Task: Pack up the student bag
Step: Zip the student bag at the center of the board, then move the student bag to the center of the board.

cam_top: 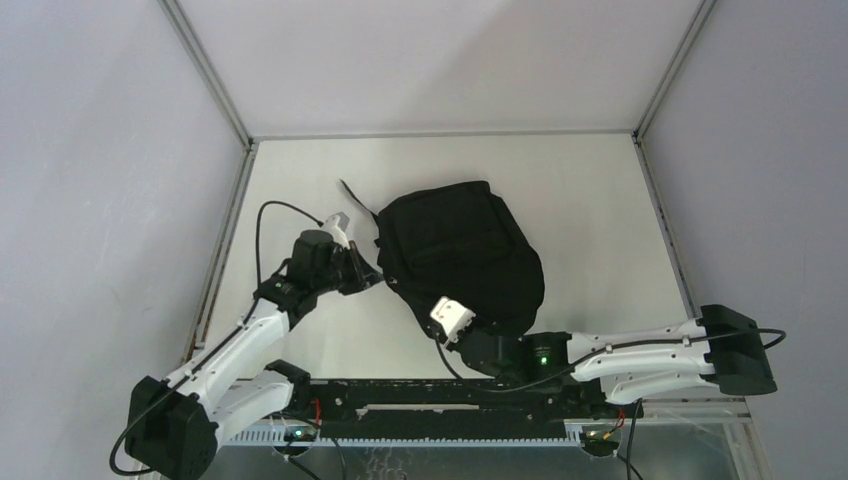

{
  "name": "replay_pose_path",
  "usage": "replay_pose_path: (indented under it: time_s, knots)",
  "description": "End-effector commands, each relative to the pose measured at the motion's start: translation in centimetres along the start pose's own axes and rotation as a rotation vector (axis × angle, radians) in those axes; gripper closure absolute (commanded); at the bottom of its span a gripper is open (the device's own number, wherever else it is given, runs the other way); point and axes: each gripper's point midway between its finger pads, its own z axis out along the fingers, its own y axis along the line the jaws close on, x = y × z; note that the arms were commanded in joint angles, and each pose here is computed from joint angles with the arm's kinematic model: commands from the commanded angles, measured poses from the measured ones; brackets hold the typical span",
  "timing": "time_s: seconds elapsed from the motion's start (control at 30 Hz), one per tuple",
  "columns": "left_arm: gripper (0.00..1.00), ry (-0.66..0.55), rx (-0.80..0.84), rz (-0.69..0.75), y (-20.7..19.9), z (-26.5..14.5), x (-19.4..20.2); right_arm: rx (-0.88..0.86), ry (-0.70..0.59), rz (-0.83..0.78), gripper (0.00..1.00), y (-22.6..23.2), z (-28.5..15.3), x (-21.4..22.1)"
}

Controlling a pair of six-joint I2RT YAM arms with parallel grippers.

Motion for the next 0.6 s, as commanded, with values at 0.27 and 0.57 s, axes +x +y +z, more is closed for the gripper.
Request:
replay_pose_path:
  time_s: [0.27,0.57]
  knots:
    - [0.90,-0.266,-0.124,-0.089,2.8,-2.3,-8.0,0.098,0.030,0.146,1.00,-1.2,-0.9,1.1]
    - [0.22,-0.336,-0.009,-0.002,-1.1,-6.8,-9.5,-0.009,0.004,0.492,1.00,-3.7,6.3,-2.7]
